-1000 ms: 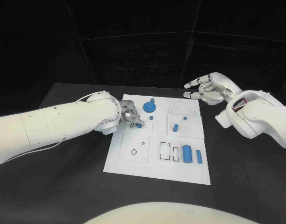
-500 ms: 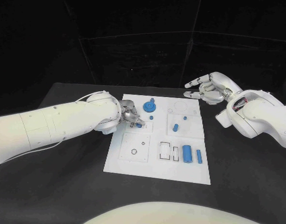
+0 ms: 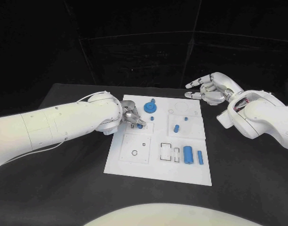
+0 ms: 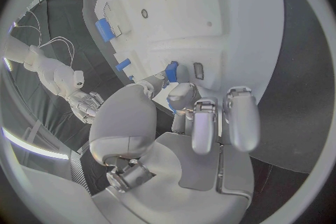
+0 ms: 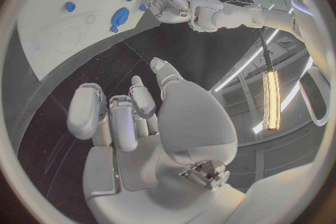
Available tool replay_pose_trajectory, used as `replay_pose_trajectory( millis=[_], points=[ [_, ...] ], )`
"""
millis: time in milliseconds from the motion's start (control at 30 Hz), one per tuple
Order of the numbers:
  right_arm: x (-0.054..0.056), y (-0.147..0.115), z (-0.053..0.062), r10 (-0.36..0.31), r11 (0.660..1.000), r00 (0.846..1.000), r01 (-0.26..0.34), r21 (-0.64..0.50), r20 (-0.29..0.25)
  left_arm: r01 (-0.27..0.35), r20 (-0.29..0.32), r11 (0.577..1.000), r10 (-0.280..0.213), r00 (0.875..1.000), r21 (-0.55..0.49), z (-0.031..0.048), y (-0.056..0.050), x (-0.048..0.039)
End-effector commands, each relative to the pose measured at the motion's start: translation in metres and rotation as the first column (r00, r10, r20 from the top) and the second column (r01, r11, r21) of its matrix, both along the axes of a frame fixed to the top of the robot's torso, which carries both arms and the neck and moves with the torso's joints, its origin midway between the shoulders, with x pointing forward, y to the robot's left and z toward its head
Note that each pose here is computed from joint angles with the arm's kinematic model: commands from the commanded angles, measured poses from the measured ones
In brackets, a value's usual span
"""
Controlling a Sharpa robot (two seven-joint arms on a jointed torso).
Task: Assemble the parts on the task board
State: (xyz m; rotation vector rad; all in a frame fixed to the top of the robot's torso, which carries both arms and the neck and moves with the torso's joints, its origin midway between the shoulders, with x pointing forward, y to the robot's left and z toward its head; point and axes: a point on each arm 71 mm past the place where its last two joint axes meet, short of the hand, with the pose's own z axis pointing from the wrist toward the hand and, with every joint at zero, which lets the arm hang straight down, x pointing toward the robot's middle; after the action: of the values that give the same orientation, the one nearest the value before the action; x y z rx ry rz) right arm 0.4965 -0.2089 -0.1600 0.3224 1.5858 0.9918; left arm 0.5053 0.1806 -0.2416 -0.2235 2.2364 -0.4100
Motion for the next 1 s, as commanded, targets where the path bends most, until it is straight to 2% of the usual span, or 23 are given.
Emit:
replay_pose_trajectory(
  millis=[33,1000],
  points=[
    [0.0001,0.0007,0.0012,0.006,1.0,1.0,-0.006,0.006,-0.001,0.007,-0.015,1.0,-0.006,1.0,0.008,0.0,-0.0007,-0.0001],
    [0.0012,-0.0002,0.0009,0.001,1.0,1.0,-0.001,0.01,-0.002,0.0,-0.003,1.0,0.0,1.0,0.0,0.0016,-0.0032,0.0003]
  ],
)
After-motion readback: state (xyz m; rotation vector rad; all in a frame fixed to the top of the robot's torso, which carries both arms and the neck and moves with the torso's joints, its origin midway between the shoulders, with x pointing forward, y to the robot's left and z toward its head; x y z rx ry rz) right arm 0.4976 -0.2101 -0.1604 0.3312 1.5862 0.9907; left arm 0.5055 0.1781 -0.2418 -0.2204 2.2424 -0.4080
